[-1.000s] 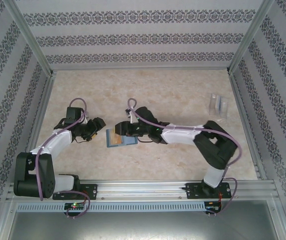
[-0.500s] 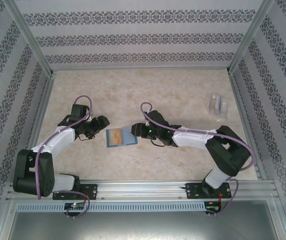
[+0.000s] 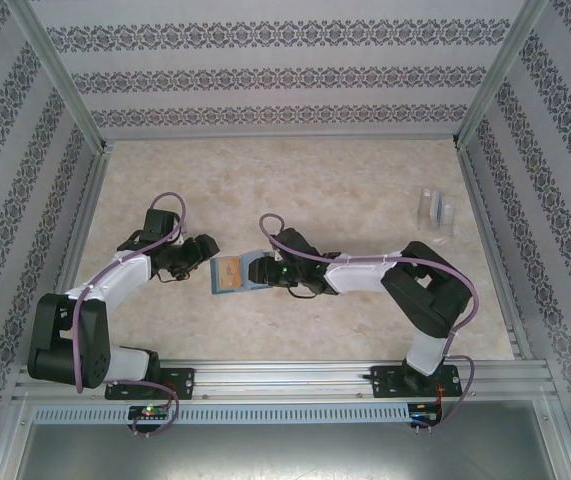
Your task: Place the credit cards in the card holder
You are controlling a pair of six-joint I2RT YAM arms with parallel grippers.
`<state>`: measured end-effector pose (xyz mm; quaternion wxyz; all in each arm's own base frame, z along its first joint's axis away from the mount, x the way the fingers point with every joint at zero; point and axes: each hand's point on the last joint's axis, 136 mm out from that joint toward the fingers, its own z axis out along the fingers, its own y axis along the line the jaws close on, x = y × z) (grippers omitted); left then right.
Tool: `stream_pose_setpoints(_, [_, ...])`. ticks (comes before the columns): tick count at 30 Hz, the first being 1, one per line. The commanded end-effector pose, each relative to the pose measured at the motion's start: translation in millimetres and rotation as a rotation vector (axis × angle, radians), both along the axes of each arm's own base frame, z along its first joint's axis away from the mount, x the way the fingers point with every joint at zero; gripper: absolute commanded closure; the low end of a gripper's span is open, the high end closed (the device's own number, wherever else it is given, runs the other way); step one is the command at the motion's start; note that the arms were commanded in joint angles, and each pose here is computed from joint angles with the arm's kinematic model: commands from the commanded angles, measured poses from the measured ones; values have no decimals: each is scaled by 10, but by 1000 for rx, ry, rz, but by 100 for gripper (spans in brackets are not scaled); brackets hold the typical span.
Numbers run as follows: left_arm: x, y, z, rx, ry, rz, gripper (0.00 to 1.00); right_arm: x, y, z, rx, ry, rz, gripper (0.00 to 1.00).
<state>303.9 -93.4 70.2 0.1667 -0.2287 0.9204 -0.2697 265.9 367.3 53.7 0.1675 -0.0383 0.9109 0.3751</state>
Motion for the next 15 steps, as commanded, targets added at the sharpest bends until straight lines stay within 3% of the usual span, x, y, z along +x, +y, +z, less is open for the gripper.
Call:
stream_pose_setpoints(1, [-26, -15, 10, 21, 14, -28, 24, -15, 192, 107, 32, -31, 61, 49])
stream_pose_setpoints(10, [-25, -38, 8, 1, 16, -28, 23, -21, 501, 51, 83, -15, 137, 50])
stream_pose_setpoints(13, [-11, -51, 15, -14, 21, -22, 2, -36, 659, 81, 105, -37, 185, 50])
stream_pose_setpoints(15, [1, -47, 44, -15, 20, -17, 0, -51, 754, 109, 120, -48, 220, 51])
